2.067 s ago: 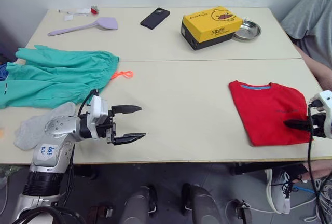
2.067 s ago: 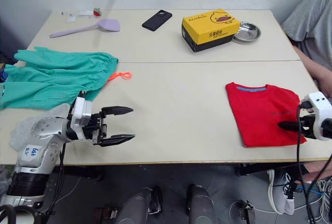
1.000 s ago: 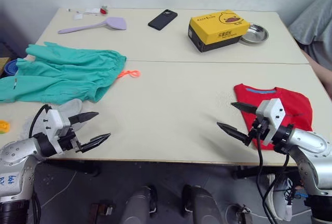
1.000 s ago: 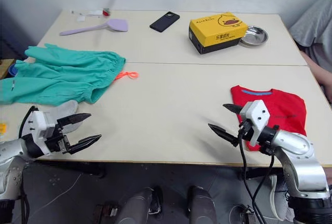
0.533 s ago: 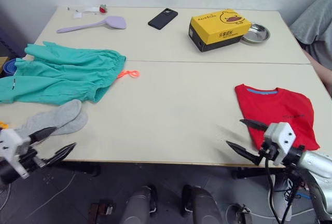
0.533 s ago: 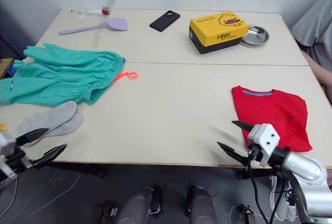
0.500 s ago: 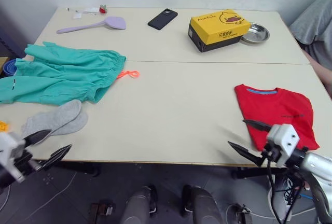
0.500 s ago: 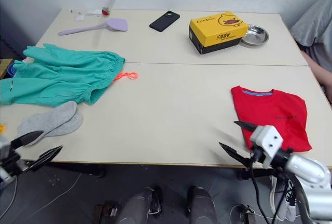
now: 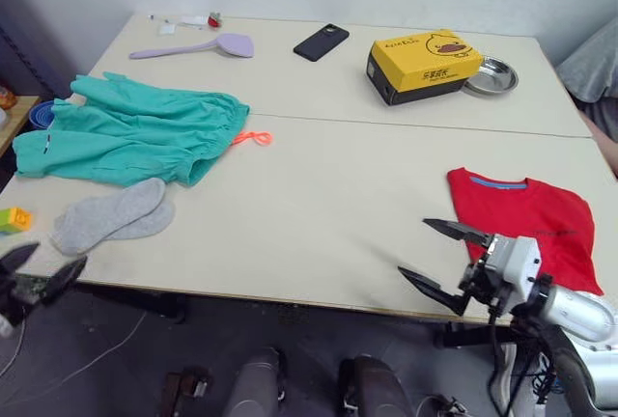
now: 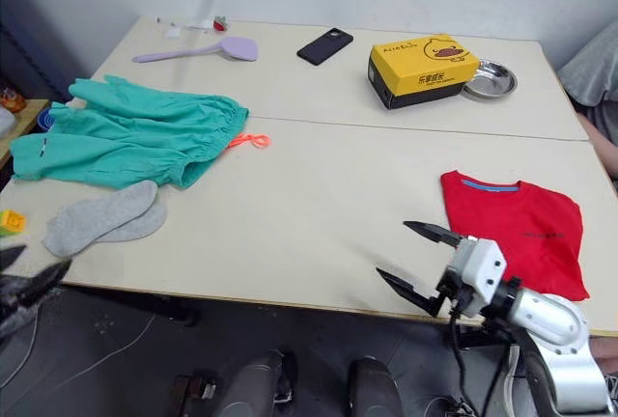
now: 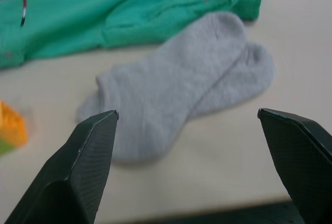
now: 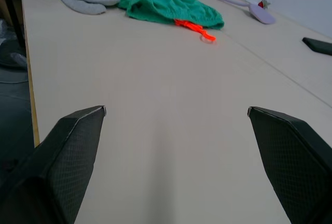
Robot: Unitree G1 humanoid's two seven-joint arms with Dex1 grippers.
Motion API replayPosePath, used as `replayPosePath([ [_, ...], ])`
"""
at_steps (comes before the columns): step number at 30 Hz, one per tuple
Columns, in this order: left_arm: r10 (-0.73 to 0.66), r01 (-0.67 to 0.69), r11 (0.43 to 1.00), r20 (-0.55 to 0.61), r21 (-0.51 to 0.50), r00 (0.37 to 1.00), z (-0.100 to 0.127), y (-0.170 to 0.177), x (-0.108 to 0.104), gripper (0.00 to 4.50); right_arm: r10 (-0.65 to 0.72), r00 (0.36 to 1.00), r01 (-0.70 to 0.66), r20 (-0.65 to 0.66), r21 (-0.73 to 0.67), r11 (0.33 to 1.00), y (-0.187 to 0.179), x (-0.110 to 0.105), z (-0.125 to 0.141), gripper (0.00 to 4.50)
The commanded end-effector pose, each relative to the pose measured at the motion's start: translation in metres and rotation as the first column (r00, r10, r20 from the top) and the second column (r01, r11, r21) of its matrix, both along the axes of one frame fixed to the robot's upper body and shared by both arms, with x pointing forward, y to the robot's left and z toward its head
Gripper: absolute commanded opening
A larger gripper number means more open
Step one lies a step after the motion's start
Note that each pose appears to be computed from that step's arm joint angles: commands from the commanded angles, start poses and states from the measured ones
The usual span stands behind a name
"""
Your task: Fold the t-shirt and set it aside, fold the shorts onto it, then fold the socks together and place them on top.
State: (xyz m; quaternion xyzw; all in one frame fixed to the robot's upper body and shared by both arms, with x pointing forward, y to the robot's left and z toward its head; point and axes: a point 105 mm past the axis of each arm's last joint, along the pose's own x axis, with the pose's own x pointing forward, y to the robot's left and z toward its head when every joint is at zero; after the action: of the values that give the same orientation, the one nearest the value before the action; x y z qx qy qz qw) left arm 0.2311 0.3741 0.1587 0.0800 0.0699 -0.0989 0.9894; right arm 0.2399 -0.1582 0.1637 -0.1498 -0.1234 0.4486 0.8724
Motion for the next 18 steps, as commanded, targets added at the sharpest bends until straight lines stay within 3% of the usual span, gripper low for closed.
replayPosePath([
  [1,-0.049,0.049,0.997,0.006,0.056,0.999,0.019,-0.015,0.032,4.5,0.049,0.996,-0.052,0.081,0.04,0.998,0.017,0.001,0.02,4.48],
  [10,-0.268,0.294,0.924,-0.133,0.246,0.954,0.013,-0.058,0.111,4.5,0.058,0.993,-0.059,0.107,0.008,0.998,0.02,0.009,0.019,4.48],
  [16,-0.328,0.366,0.89,-0.176,0.273,0.928,0.006,-0.081,0.149,4.5,0.036,0.994,-0.036,0.1,-0.007,0.999,0.017,0.01,0.016,4.48],
  [18,-0.331,0.377,0.881,-0.196,0.287,0.923,0.001,-0.084,0.156,4.11,0.027,0.995,-0.026,0.099,-0.012,1.0,0.016,0.008,0.016,4.5],
])
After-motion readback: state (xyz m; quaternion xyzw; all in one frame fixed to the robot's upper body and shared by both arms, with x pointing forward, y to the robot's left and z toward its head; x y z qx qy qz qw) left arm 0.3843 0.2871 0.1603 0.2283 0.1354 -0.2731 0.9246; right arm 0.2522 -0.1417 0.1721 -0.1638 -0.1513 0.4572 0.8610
